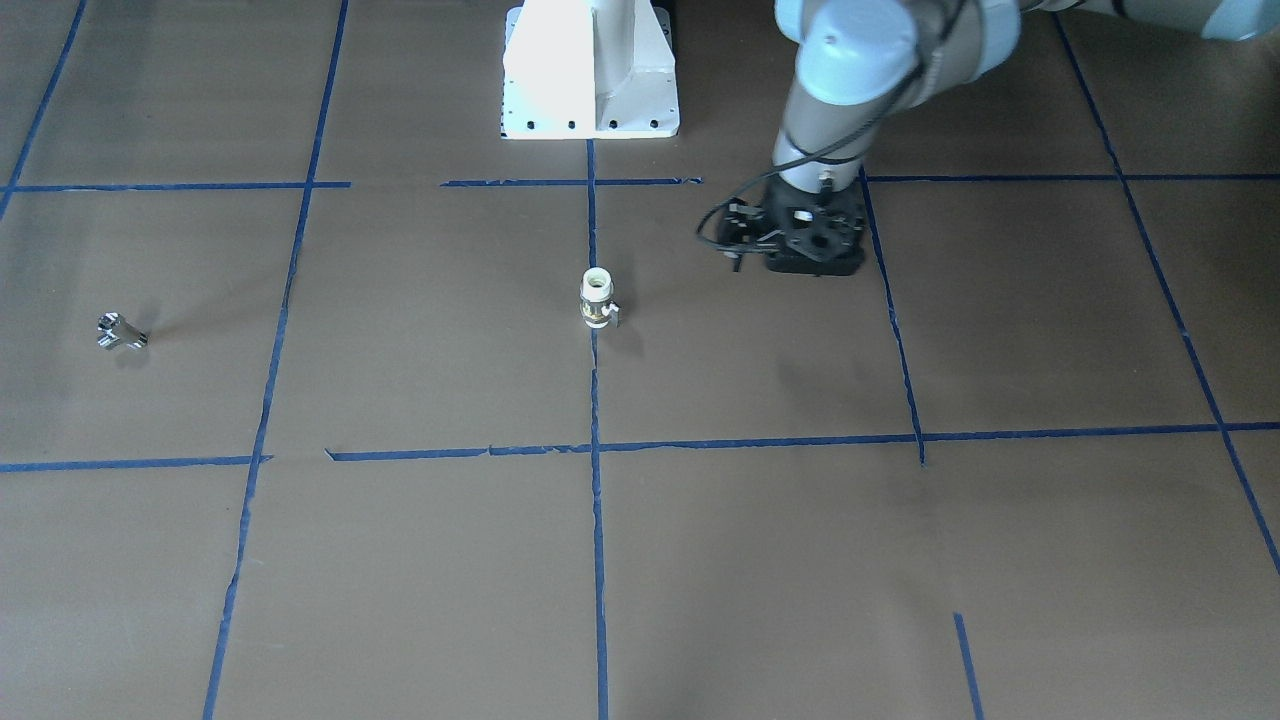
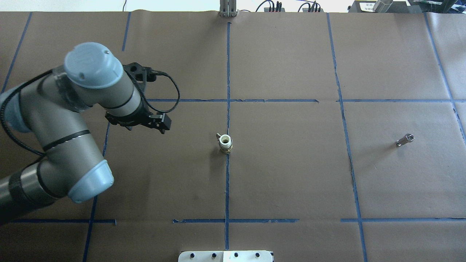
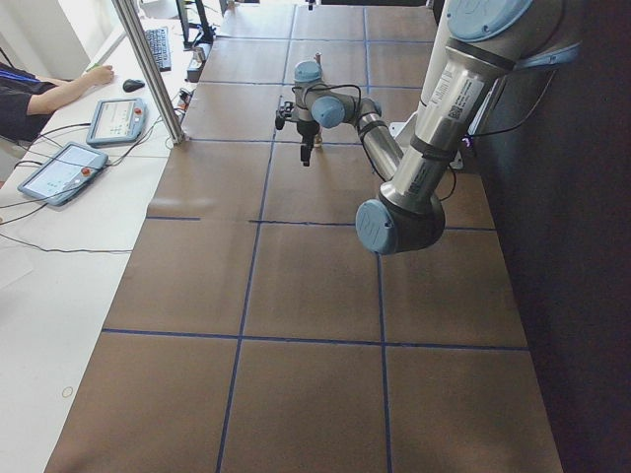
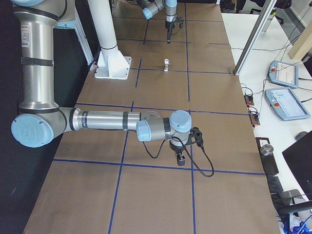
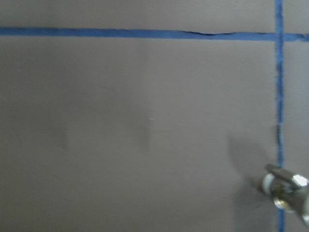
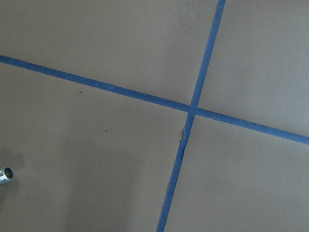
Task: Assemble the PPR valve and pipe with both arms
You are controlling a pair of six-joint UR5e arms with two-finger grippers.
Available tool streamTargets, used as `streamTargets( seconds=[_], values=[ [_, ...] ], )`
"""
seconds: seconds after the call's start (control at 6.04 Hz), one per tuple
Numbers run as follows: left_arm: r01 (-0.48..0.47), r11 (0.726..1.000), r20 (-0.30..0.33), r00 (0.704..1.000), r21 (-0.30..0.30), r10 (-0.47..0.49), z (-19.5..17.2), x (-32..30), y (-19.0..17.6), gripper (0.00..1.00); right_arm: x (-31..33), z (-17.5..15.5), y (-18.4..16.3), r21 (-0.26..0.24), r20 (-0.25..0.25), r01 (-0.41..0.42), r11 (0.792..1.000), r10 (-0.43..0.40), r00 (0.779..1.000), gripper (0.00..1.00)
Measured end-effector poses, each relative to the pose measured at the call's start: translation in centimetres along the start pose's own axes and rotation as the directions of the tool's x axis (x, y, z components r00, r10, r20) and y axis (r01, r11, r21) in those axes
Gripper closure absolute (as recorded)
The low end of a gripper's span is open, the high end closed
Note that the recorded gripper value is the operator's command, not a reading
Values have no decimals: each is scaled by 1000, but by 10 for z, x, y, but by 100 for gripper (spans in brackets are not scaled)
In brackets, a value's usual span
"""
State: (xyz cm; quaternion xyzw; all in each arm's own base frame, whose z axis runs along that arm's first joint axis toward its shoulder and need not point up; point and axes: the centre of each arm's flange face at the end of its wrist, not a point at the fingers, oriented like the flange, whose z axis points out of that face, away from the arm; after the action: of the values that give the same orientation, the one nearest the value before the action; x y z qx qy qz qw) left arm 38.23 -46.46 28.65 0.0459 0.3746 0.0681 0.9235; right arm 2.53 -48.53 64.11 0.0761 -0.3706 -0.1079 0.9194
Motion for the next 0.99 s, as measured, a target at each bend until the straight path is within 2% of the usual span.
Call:
streamTargets(
  seconds=[0.17,0.33,0.5,0.66,0.99],
  values=[
    [-80,997,38,996,-19,80,-5,-93,-10,0,-1,0,-2,1,0,-4,1000,4,1000,0],
    [-137,989,47,989,-47,140,-18,-190,-12,0,-5,-1,-6,4,2,-20,1000,20,1000,0],
    [-151,986,33,988,-71,154,-32,-285,1,0,-10,-2,-13,6,5,-37,999,37,999,0],
    [-130,988,24,991,-80,132,-43,-368,26,0,-19,-3,-22,12,11,-50,999,50,999,0],
    [-25,997,-11,1000,-68,25,-63,-509,101,0,-52,-8,-45,23,47,-86,996,85,995,0]
  ],
)
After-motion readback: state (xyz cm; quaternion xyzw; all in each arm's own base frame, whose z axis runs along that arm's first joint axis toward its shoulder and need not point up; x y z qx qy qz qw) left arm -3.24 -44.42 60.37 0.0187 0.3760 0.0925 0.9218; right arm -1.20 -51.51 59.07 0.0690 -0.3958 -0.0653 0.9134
